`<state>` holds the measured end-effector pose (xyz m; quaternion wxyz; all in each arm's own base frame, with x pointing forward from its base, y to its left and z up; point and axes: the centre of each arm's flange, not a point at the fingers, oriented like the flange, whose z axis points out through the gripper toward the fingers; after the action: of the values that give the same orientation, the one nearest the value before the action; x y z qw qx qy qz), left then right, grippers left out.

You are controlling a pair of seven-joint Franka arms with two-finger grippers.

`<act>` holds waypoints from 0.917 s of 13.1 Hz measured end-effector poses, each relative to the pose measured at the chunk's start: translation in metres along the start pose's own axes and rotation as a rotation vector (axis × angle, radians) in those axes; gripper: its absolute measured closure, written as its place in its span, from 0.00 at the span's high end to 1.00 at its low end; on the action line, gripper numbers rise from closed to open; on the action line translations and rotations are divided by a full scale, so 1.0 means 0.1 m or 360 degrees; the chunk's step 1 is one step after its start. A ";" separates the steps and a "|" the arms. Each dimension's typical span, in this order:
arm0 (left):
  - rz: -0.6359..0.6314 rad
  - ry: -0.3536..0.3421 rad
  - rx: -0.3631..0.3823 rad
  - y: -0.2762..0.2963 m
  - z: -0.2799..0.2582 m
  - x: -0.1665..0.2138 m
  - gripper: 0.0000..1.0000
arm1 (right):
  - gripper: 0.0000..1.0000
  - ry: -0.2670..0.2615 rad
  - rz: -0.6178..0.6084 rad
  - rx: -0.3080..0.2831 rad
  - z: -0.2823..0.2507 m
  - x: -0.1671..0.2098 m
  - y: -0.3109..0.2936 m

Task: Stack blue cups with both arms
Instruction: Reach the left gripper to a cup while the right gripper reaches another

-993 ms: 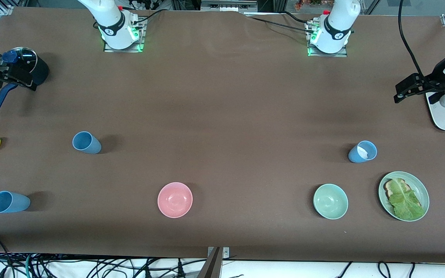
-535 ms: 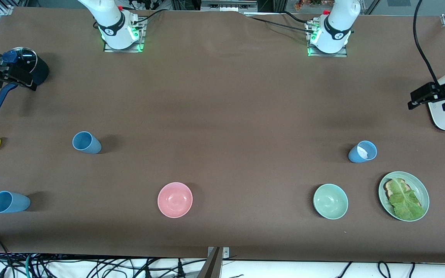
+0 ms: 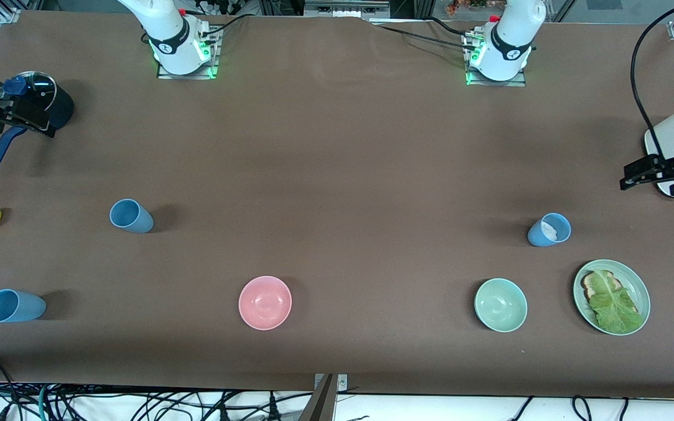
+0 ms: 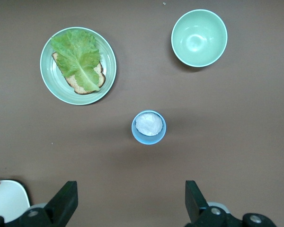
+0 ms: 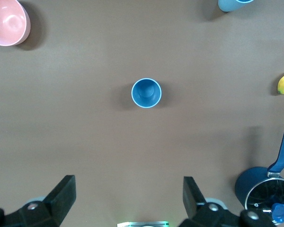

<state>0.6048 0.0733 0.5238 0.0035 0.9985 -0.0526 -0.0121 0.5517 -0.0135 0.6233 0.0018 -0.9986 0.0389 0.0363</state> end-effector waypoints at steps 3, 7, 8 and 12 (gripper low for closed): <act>-0.0002 0.0001 0.0001 -0.01 0.44 0.00 1.00 | 1.00 0.0000 -0.0026 0.0000 0.00 0.00 0.00; -0.0003 0.0024 0.0007 0.00 0.90 -0.05 1.00 | 1.00 -0.0026 -0.0171 -0.0003 0.09 0.06 0.01; -0.0003 0.0033 0.0009 0.00 1.00 -0.07 1.00 | 1.00 -0.0036 -0.0189 -0.0005 0.13 0.11 0.00; -0.0003 0.0062 0.0016 0.01 1.37 -0.16 1.00 | 0.99 -0.0099 -0.0230 -0.0022 0.58 0.51 -0.12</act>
<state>0.5854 0.0730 0.3876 -0.0006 0.9986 -0.0516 0.0074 0.5990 -0.0055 0.5614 -0.0013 -0.9971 -0.0337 0.0675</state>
